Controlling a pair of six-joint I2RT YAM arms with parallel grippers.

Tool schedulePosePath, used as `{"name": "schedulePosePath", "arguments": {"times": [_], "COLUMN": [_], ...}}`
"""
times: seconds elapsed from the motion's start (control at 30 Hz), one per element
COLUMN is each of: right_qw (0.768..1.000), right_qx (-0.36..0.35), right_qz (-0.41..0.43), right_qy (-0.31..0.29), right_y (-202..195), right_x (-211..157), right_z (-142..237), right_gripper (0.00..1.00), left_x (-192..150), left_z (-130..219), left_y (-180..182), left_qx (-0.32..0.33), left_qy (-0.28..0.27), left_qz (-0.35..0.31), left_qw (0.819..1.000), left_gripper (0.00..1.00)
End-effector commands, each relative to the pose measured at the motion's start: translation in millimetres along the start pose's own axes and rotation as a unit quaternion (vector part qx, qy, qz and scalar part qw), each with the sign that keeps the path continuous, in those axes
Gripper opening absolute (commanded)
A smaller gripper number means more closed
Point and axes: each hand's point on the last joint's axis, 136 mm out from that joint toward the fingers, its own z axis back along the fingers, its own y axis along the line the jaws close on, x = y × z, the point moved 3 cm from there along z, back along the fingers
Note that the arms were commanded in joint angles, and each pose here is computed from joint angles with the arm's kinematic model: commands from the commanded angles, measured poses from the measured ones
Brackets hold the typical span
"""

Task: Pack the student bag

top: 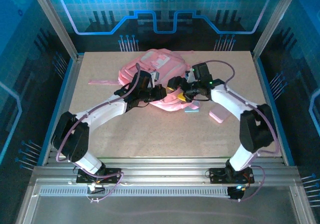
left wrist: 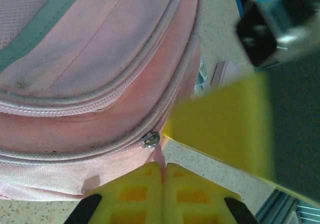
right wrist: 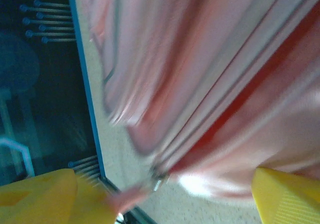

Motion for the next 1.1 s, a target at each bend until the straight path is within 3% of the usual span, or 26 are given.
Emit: {"name": "schedulePosePath", "arguments": {"times": [0.0,0.07,0.13,0.23,0.7,0.87,0.97,1.07], "right_qw": [0.999,0.999,0.998,0.998,0.999,0.999,0.999,0.999], "right_qx": [0.003,0.007,0.005,-0.004,0.026,0.028,0.028,0.029], "right_qz": [-0.028,-0.039,-0.045,-0.037,-0.012,-0.001,0.005,0.009], "right_qy": [-0.031,-0.033,-0.04,-0.049,-0.032,-0.026,-0.023,-0.019], "right_y": [-1,-4,-6,-6,19,24,27,30], "right_x": [25,31,34,34,18,14,13,12], "right_z": [-21,-31,-33,-27,5,11,10,6], "right_gripper": [0.86,0.66,0.29,0.0,0.0,0.0,0.0,0.0], "left_x": [-3,-9,-12,-15,10,40,54,56], "left_z": [20,21,21,20,30,59,68,60], "left_y": [-25,-19,-12,0,132,174,174,148], "left_qx": [-0.04,-0.032,-0.021,0.007,0.194,0.265,0.251,0.185], "left_qy": [-0.014,-0.011,-0.012,-0.015,-0.106,-0.158,-0.173,-0.159], "left_qz": [-0.023,-0.018,-0.018,-0.033,-0.038,-0.024,-0.013,-0.009], "left_qw": [0.999,0.999,1.0,0.999,0.975,0.951,0.952,0.97], "left_gripper": [0.0,0.0,0.0,0.0,0.0,0.0,0.0,0.0]}}
